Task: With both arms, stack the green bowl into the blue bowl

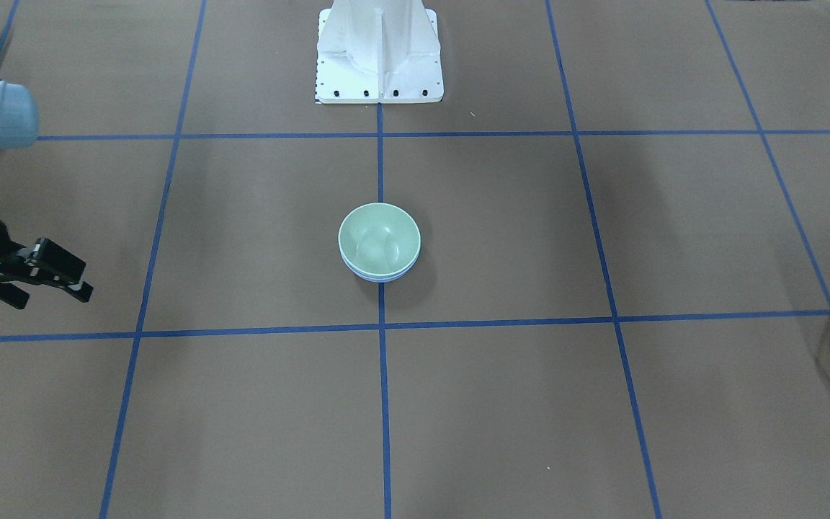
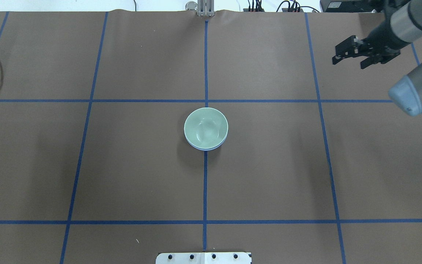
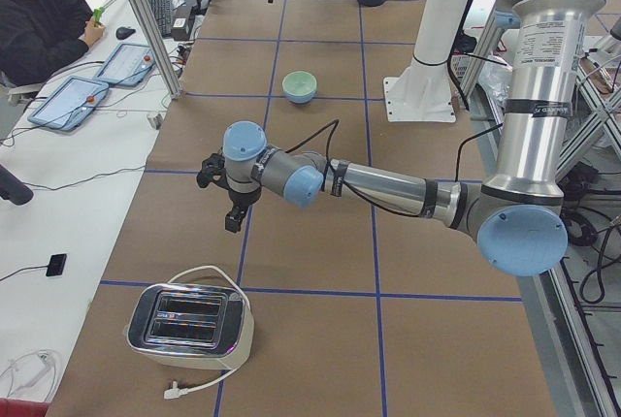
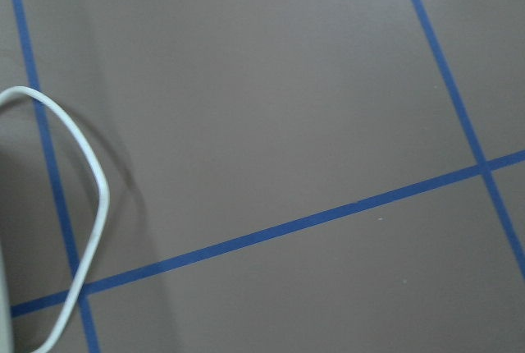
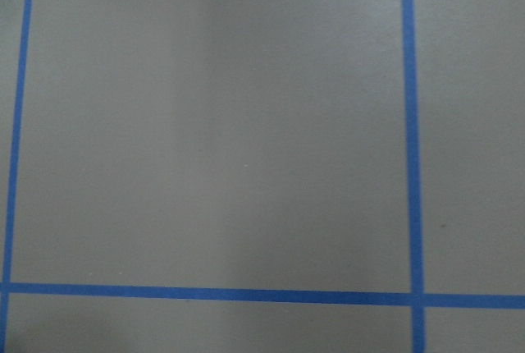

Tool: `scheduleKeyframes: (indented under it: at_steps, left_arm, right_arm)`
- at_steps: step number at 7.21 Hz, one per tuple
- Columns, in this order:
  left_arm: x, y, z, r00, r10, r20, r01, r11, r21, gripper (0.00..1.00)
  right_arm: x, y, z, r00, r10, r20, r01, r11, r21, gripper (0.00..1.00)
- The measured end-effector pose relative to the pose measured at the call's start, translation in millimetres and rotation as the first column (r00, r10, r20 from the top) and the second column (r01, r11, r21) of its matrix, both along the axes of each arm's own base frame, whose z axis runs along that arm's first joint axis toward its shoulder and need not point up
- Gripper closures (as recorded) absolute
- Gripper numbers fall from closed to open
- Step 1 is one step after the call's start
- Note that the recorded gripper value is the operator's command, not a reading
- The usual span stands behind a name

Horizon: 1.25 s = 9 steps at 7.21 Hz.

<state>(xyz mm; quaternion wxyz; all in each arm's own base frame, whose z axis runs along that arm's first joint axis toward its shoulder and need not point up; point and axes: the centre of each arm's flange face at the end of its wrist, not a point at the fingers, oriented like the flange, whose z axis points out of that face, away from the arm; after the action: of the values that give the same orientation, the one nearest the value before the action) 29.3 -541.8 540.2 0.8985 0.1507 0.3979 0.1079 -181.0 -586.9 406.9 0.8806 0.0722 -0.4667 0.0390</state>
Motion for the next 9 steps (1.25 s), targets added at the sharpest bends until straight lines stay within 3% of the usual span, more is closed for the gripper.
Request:
scheduleKeyframes:
  at_steps: [2,5,7,9]
  left_arm:
    - [-8,0,2,1.000,-0.001,0.000,0.001,1.000,0.012,0.02]
    - [-27,-1,8,1.000,0.014,0.021,-0.015,0.999,0.038,0.02]
    - [-38,0,14,0.999,0.026,0.035,-0.027,0.999,0.046,0.02]
    - [-40,1,15,0.999,0.027,0.037,-0.029,0.998,0.048,0.02]
  right_arm:
    - [70,14,62,0.999,-0.012,-0.051,0.014,0.999,0.038,0.00]
    - [132,37,129,0.995,-0.033,-0.097,0.036,0.999,0.037,0.00]
    - [158,41,156,0.995,-0.038,-0.094,0.040,0.999,0.014,0.00]
    - [169,41,160,0.994,-0.025,-0.104,0.028,0.999,0.024,0.00]
